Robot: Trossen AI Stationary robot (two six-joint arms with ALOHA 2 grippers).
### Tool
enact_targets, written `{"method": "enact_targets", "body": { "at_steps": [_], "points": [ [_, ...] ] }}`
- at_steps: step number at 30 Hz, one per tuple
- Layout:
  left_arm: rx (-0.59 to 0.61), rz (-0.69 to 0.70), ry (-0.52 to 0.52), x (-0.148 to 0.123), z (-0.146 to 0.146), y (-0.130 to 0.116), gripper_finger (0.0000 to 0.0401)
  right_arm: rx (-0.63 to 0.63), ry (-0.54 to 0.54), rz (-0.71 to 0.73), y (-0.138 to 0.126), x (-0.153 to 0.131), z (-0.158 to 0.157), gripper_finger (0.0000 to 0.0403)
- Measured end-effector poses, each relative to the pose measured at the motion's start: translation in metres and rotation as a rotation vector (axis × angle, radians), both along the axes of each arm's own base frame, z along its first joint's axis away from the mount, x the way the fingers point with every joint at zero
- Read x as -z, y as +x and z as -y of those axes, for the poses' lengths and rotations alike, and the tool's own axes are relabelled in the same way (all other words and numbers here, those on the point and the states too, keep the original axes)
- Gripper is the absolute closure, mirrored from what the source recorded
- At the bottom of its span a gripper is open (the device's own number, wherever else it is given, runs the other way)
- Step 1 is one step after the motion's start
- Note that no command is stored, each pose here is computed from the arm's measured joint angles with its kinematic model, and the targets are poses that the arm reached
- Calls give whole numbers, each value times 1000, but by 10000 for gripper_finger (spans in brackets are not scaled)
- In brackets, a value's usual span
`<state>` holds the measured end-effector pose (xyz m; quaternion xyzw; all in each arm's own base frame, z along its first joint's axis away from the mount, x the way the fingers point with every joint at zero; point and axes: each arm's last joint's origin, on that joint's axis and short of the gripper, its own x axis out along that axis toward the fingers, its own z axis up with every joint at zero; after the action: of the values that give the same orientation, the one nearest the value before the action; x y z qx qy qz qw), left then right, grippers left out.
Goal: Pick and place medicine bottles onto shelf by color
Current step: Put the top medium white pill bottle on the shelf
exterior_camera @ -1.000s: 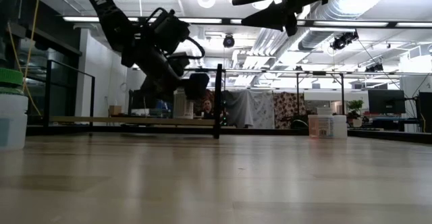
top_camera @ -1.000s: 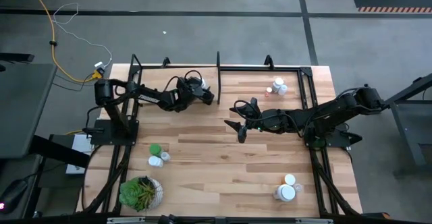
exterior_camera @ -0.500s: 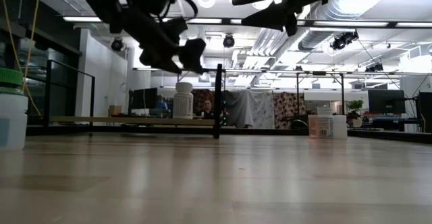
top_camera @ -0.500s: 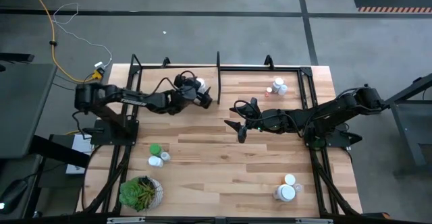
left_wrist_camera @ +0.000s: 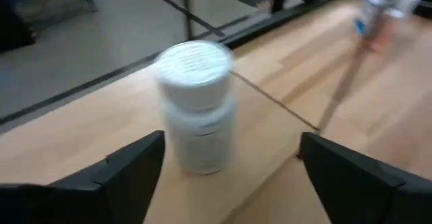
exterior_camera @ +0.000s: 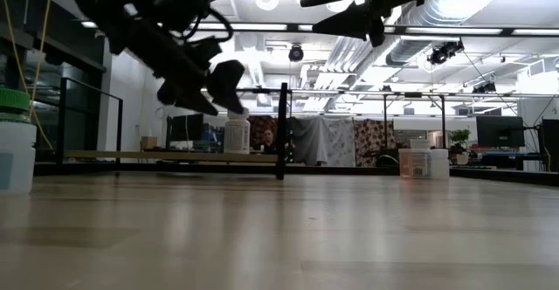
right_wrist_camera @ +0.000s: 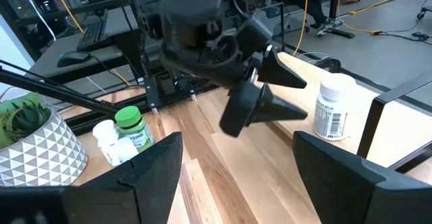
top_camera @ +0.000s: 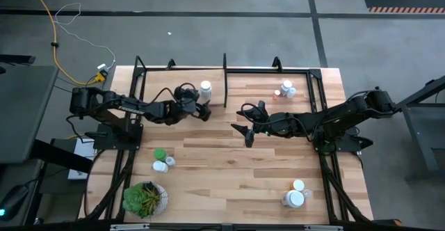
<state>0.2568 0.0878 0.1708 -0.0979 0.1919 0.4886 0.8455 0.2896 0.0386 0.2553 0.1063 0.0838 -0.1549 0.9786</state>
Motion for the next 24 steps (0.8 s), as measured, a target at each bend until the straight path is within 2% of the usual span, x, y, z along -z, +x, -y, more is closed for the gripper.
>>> {"method": "enact_targets", "body": {
  "at_steps": [3,5,11,12,17,24],
  "points": [
    [-49,18,14,2,-3,-3,127,1,0,1,0,0,0,130],
    [-66,3,22,3,-5,-3,175,7,-2,2,0,0,0,130],
    [-87,-85,2,6,-17,2,370,9,0,11,0,-1,0,130],
    [-88,-108,1,8,-18,2,384,9,0,11,0,-1,0,130],
    [-119,-125,-14,11,-26,2,394,9,0,11,0,-1,0,130],
    [-94,-119,-88,19,-39,-1,400,10,-1,10,0,-1,0,130]
  ]
}}
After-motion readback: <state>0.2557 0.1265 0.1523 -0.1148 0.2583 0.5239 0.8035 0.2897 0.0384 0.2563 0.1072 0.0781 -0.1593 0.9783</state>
